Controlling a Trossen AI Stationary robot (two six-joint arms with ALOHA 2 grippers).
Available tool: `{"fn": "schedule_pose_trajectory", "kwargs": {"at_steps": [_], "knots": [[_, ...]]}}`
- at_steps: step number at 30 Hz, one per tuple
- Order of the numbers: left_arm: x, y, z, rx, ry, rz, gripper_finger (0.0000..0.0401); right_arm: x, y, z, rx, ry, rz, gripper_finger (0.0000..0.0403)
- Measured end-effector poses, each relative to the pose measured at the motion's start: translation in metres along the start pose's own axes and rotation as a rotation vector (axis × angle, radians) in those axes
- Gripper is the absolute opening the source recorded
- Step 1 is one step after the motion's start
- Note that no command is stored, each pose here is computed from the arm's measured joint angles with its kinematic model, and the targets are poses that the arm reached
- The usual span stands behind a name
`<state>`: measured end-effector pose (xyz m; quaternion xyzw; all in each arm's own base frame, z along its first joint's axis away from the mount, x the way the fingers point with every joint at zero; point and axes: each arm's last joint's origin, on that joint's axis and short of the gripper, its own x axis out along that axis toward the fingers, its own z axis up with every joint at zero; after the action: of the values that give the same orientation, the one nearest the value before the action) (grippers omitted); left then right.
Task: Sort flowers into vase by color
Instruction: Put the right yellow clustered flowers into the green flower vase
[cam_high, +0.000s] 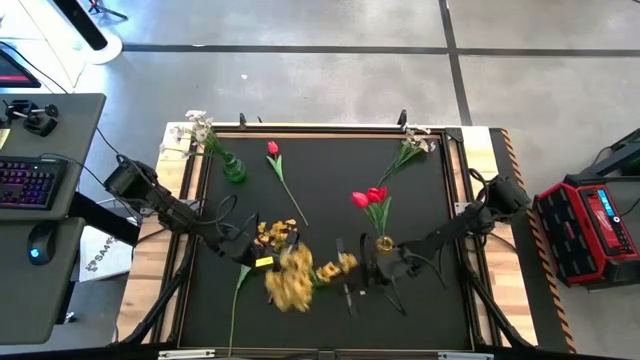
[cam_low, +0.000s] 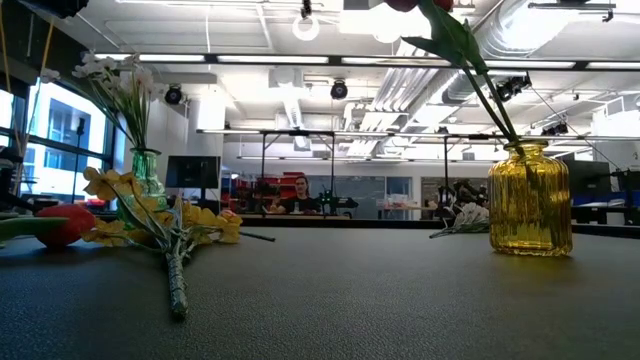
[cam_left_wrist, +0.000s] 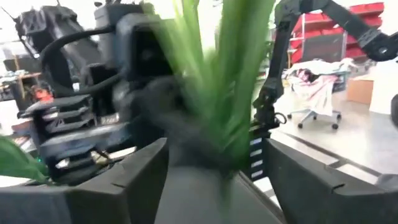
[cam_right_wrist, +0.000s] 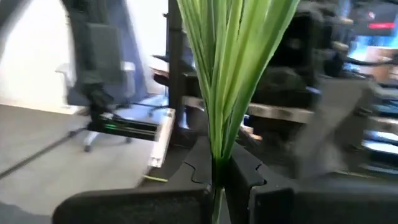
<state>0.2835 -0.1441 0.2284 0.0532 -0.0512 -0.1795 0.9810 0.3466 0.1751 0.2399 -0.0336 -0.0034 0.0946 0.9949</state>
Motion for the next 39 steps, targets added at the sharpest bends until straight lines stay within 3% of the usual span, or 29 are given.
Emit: {"fn": "schedule_pose_trajectory", "kwargs": {"at_steps": [13,20,27,39], "knots": [[-0.001,-0.001,-0.013,0.083,0.146,0.029,0.0264,0.002,-0.012,0.001,-0.073,-0.014,-0.107,0.0],[0.001,0.021,-0.017,0.132,0.16,0.059,0.0262,0.003,-0.019,0.005,-0.09,-0.045,-0.176,0.0],[-0.001,0.038,-0.02,0.136,0.198,0.077,0.0224,0.006,-0.031,0.003,-0.069,-0.025,-0.216,0.0],[-0.014,0.042,0.003,0.202,0.208,0.092,0.0138,0.006,-0.032,0.003,-0.029,-0.021,-0.239,0.0]]}}
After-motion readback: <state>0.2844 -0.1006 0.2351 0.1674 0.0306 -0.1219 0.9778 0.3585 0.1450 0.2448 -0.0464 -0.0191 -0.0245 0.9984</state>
